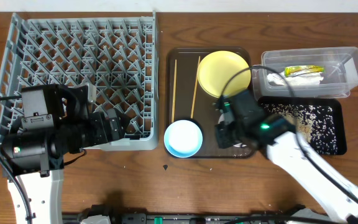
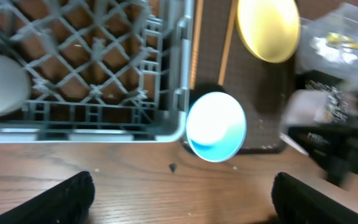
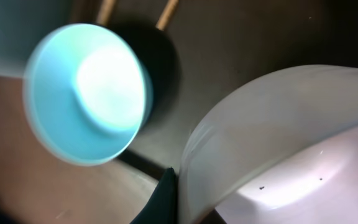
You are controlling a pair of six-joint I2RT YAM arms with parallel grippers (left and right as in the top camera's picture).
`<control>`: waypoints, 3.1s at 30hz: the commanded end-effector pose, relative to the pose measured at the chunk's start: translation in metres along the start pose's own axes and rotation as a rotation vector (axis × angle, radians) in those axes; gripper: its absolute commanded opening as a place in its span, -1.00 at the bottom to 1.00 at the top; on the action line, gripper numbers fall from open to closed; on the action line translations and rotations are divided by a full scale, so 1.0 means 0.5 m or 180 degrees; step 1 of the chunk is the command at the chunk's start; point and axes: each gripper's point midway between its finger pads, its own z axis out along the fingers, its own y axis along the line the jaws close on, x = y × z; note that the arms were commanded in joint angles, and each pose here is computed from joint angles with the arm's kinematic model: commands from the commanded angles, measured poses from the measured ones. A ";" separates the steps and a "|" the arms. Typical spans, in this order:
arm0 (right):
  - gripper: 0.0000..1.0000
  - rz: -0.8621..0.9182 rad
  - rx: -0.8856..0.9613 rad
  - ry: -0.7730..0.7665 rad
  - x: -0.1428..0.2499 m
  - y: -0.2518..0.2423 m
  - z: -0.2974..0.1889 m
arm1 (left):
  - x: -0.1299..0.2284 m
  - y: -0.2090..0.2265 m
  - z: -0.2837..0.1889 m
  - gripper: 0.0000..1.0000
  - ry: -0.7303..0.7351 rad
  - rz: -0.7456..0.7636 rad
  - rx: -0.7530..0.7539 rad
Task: Sort waste into correct bins and load items into the dishwasher
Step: 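Set the white-pink bowl back on the brown tray with the right gripper, then grasp one wooden chopstick on the tray with the left gripper, then insert the chopstick upright into the dish rack with the left gripper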
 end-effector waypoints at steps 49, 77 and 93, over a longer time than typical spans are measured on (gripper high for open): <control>-0.97 0.1088 0.0249 0.0798 0.045 -0.086 0.051 | -0.071 -0.199 0.358 0.43 0.0167 0.0993 -0.0079; 0.02 0.0539 -0.0458 -0.0708 -0.056 -0.076 -0.222 | -0.009 -0.149 0.702 -0.10 0.0926 0.1654 -0.0656; 0.01 0.0561 -0.0458 -0.0662 -0.053 -0.077 -0.216 | -0.015 -0.120 0.685 -0.85 0.0964 0.1400 -0.0959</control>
